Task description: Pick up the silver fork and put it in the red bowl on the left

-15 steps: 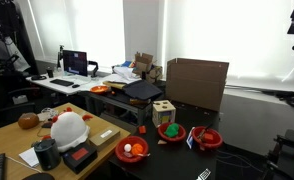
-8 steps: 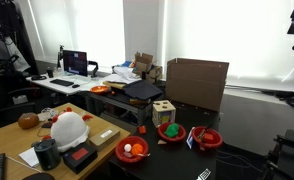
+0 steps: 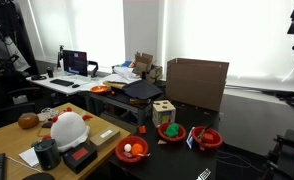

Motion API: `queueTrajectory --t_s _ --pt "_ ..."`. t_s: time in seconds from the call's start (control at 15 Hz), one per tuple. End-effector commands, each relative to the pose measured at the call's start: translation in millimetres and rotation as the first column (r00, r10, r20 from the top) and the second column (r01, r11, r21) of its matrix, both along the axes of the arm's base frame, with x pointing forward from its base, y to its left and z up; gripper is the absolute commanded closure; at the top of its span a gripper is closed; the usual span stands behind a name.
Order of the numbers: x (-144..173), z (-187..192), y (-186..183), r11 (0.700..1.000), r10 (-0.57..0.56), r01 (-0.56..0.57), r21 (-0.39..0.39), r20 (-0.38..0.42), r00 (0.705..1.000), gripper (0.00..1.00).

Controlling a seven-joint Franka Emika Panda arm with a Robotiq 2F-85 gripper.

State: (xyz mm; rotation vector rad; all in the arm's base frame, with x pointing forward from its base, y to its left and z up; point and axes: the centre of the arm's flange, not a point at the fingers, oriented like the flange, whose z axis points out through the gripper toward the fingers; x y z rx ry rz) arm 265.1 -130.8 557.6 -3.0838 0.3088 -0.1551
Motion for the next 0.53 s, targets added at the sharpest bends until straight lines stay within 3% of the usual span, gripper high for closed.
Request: queueTrajectory --t_s 0.0,0.33,0.47 --pt "0.0 0.0 0.0 1.0 0.0 0.0 0.0 0.0 1.0 0.0" --pt "0.0 0.0 0.0 1.0 0.0 0.0 0.0 0.0 1.0 0.0" --pt "17.6 -0.3 0.2 1.0 0.012 -0.012 0.013 -0.013 1.0 0.0"
